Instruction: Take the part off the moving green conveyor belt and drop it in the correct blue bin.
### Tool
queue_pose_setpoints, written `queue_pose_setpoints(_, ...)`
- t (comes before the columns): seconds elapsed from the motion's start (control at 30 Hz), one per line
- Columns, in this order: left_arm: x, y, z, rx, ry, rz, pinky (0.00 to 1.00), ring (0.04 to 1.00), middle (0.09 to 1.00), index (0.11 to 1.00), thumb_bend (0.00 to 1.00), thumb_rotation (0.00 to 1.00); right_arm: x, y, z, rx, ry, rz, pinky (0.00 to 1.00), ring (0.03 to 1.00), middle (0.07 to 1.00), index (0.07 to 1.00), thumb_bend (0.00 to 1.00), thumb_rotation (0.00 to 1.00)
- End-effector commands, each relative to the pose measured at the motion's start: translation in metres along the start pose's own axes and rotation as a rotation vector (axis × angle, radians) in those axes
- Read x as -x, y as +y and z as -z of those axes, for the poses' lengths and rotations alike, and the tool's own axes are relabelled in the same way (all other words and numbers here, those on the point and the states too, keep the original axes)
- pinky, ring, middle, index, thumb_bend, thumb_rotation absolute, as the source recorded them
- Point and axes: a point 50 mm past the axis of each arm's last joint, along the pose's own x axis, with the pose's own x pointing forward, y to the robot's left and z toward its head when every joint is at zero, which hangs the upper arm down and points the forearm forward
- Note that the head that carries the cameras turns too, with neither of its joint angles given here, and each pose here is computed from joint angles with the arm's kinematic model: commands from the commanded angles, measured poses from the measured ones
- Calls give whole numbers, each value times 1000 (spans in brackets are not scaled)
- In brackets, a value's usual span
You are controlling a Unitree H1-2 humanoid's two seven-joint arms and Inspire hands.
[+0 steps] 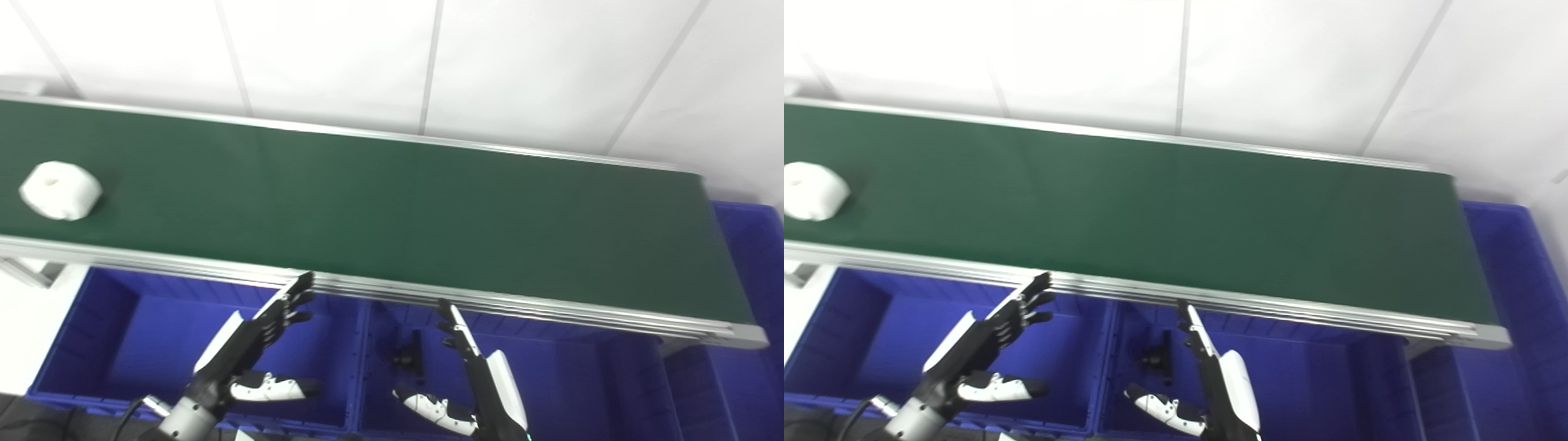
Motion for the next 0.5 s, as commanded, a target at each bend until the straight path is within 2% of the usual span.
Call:
queue_pose_setpoints(0.0,-5,-5,-6,-20,-48,-10,845,925,968,955,743,352,-1,-8,-3,-10,-94,26,843,902,948,992,669,399)
queue_pose_setpoints(0.17,-13,-13,-1,-28,-59,-2,831,915,962,933,794,342,-1,-13,6,-22,-104,17,920,948,978,1000,611,418)
queue_pose_setpoints(0.33,-16,-15,1,-38,-64,-2,823,914,956,927,813,328,-3,-13,9,-15,-93,17,924,950,976,1000,592,442)
queue_pose_setpoints(0.47,-19,-16,4,-34,-71,-7,814,908,949,918,817,302,-5,-13,12,-15,-94,22,922,942,972,1000,572,423)
